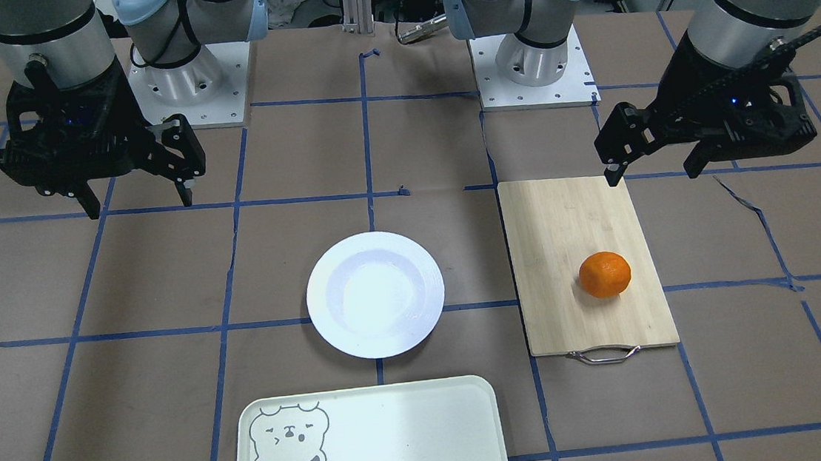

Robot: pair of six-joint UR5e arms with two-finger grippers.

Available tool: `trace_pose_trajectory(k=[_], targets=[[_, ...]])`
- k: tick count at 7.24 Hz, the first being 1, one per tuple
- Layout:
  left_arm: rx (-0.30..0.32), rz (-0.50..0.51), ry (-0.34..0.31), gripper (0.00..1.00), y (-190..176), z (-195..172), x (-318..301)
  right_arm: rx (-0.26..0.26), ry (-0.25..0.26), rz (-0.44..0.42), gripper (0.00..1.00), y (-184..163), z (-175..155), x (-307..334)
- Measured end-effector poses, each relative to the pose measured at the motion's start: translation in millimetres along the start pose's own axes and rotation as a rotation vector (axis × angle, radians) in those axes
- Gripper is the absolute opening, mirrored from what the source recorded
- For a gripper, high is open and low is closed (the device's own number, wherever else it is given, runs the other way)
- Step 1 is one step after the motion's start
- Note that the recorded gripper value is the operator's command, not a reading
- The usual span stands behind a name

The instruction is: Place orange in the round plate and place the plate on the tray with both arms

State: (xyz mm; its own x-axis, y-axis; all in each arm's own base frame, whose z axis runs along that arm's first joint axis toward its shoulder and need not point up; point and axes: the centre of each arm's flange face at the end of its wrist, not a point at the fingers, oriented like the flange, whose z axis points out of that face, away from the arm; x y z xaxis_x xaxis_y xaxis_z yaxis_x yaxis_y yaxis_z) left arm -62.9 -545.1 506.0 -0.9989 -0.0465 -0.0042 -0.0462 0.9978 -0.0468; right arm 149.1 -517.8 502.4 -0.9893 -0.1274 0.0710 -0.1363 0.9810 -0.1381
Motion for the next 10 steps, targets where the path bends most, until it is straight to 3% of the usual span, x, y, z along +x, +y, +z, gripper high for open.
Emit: trace_pose_trajectory(k=[7,10], targets=[[-0.021,-0.022,0.008,1.00,-4.5,9.0,-5.5,-0.010,-0.014,0.009,1.00,-0.6,2.7,7.7],[-0.015,-0.035,0.004,1.00,-8.4,31.5,-8.7,-0.016,-0.015,0.024,1.00,-1.1,4.3,16.5]])
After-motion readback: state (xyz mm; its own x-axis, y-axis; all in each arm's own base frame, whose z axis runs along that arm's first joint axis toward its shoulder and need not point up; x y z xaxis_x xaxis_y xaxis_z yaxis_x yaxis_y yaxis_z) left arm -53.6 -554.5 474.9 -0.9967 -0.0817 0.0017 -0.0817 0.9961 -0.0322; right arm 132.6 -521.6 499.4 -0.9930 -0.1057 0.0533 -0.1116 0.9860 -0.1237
